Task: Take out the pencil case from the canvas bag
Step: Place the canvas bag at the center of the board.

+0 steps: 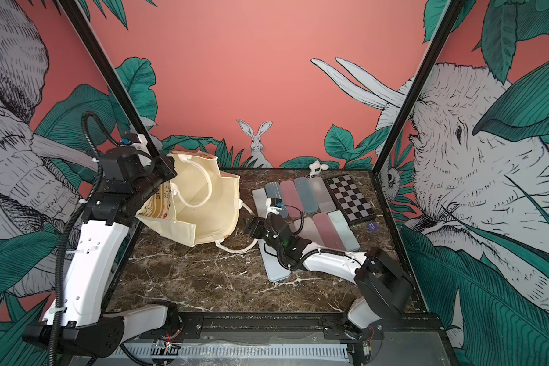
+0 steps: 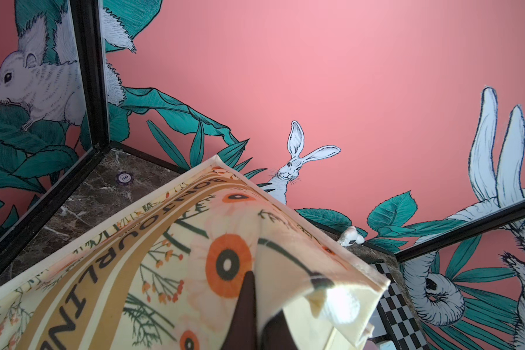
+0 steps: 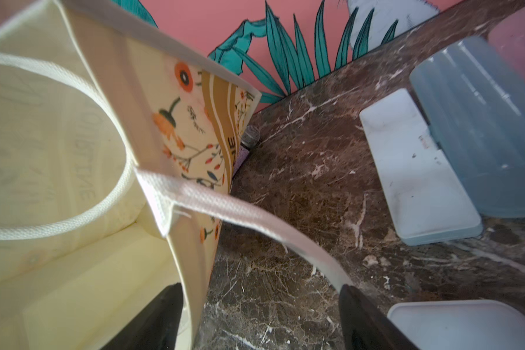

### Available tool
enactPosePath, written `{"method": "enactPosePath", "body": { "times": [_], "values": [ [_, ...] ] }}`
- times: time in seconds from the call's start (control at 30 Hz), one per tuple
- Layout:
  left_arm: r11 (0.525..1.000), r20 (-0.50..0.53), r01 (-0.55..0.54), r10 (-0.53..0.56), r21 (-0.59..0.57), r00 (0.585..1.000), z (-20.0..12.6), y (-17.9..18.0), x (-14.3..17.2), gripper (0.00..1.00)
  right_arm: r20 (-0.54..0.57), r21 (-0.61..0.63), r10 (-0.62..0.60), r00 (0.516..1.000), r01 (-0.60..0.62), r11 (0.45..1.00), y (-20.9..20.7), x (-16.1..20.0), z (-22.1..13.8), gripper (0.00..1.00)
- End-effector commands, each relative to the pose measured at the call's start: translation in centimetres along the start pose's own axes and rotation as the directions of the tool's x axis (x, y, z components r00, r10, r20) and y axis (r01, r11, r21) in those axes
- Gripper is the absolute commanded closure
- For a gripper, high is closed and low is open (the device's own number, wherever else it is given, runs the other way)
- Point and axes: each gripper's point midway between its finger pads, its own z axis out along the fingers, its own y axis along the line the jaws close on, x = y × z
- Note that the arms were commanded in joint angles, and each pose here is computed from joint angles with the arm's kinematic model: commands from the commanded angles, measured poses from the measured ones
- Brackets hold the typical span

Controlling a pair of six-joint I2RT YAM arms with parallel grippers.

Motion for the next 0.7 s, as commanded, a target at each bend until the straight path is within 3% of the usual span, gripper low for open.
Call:
{"method": "enactPosePath", "body": {
  "times": [0.0, 0.17, 0.4, 0.47, 0.67],
  "values": [
    [0.998, 0.169, 0.027, -0.036, 0.057, 0.985, -1.8, -2.2, -4.6, 1.00, 0.057, -0.009, 0.015, 0.998, -0.015, 1.000, 0.3, -1.6, -0.6, 0.18],
    [0.998, 0.189, 0.037, -0.046, 0.048, 0.981, -1.6, -2.8, -4.6, 1.00, -0.022, -0.171, 0.034, 0.999, -0.037, 0.985, 4.0, -0.6, 0.8, 0.19],
    [0.996, 0.206, 0.048, -0.063, 0.076, 0.977, -1.9, -4.5, -4.5, 1.00, -0.076, -0.115, 0.083, 0.994, -0.091, 0.989, 2.5, 0.6, 4.6, 0.21],
    [0.995, 0.209, 0.049, -0.066, 0.086, 0.976, -1.9, -5.0, -4.5, 1.00, -0.080, -0.107, 0.103, 0.991, -0.111, 0.988, 2.0, 0.7, 5.7, 0.25],
    [0.995, 0.218, 0.046, -0.064, 0.085, 0.974, -1.9, -5.8, -4.4, 1.00, -0.086, -0.139, 0.169, 0.982, -0.180, 0.974, 1.7, 0.6, 7.2, 0.49]
  ]
}}
